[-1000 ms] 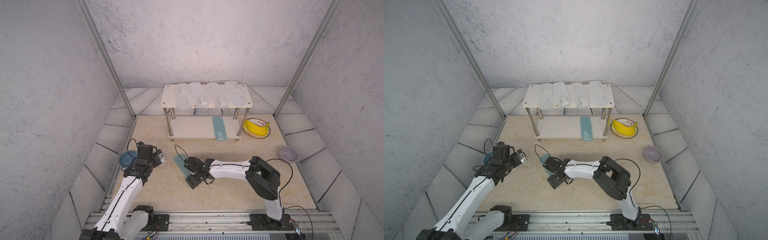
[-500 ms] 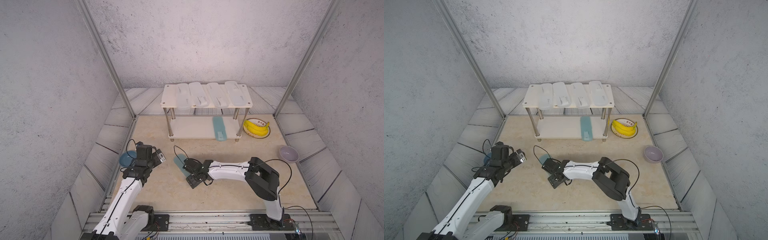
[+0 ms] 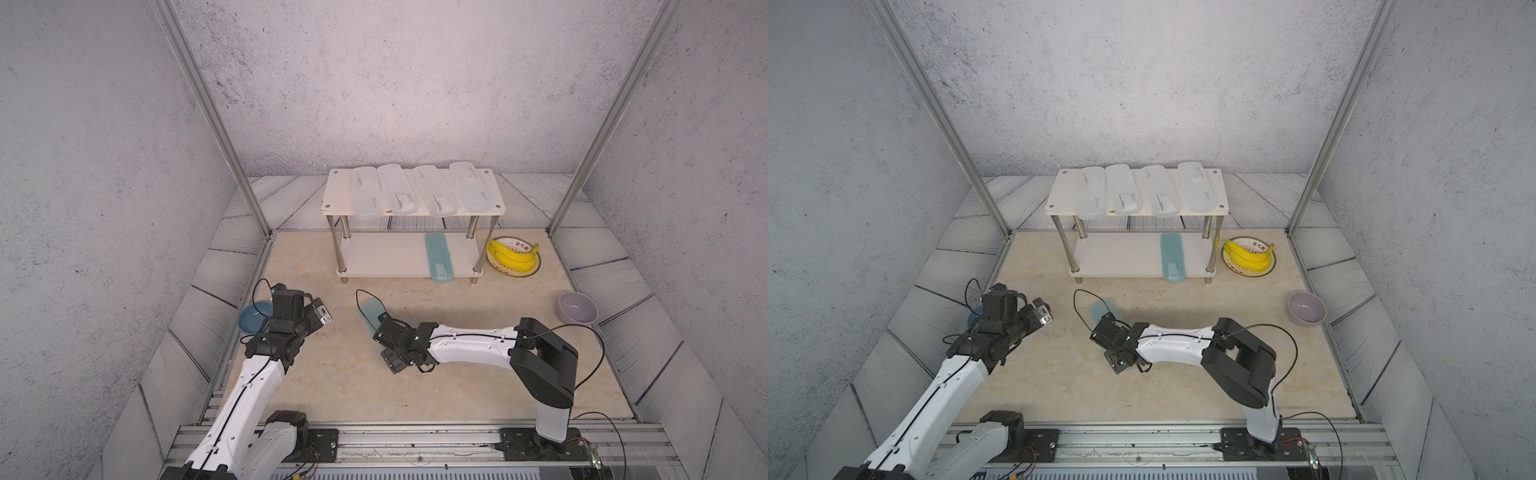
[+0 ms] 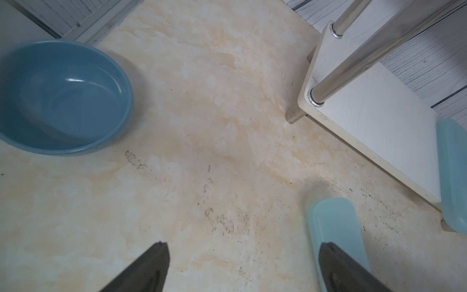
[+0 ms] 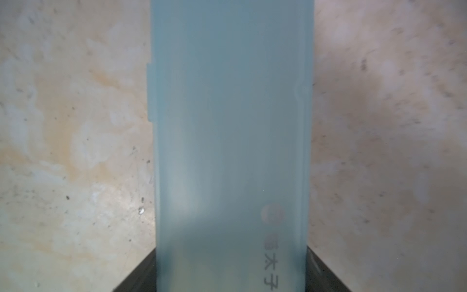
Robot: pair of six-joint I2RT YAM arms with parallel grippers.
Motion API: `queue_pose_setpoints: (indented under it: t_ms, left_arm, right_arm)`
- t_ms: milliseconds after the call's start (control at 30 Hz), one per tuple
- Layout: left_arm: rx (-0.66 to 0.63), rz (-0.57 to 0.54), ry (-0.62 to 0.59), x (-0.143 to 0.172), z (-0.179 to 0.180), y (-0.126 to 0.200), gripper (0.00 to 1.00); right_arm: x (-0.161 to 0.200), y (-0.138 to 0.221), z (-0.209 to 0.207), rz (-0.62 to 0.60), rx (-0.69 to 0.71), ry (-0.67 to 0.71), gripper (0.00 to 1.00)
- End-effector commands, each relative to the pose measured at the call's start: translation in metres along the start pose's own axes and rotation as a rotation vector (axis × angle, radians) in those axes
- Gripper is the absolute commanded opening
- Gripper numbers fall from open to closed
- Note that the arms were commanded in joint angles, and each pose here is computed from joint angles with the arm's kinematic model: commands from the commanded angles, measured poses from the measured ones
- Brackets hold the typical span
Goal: Place the pencil cases on the shelf according to color
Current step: Pick up the pencil case from the center of the board.
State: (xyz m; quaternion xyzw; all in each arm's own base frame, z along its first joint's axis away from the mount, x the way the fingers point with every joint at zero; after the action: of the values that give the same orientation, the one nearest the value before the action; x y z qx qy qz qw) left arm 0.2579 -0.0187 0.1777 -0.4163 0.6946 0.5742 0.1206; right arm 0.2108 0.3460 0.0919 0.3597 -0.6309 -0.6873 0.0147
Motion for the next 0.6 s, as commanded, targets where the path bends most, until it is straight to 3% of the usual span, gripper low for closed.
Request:
queue_pose_setpoints:
  t_ms: [0,267,567]
  left_arm:
    - [0.036,-0.008,-0.004,-0.007,-0.006,0.004,0.99]
    - [0.17,0.025,-0.007,-0.001,-0.024,0.004,0.99]
    - [0.212,0.072,0.004,0.009,-0.028,0.001,0.99]
  right_arm:
    - [-0.031,0.032,-0.02,-0.161,0.026,-0.135,0.5]
    - [-0.065,0.027,-0.056,-0.195,-0.076,-0.368,0.5]
    - [-0.108,-0.01,-0.074,-0.204,-0.027,-0.403,0.46]
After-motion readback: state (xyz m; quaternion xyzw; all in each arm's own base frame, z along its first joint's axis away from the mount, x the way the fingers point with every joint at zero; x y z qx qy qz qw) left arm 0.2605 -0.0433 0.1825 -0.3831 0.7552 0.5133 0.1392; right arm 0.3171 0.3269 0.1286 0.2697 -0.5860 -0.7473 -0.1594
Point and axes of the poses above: each gripper's point midway between its finger pads, its own y axis back along the fingers, its own z axis along the line the jaws close on, x = y × z, the point moved 4 cm from there along y, back along the fingers, and after that the axes turned 4 degrees about -y, right-handed, at the moved point
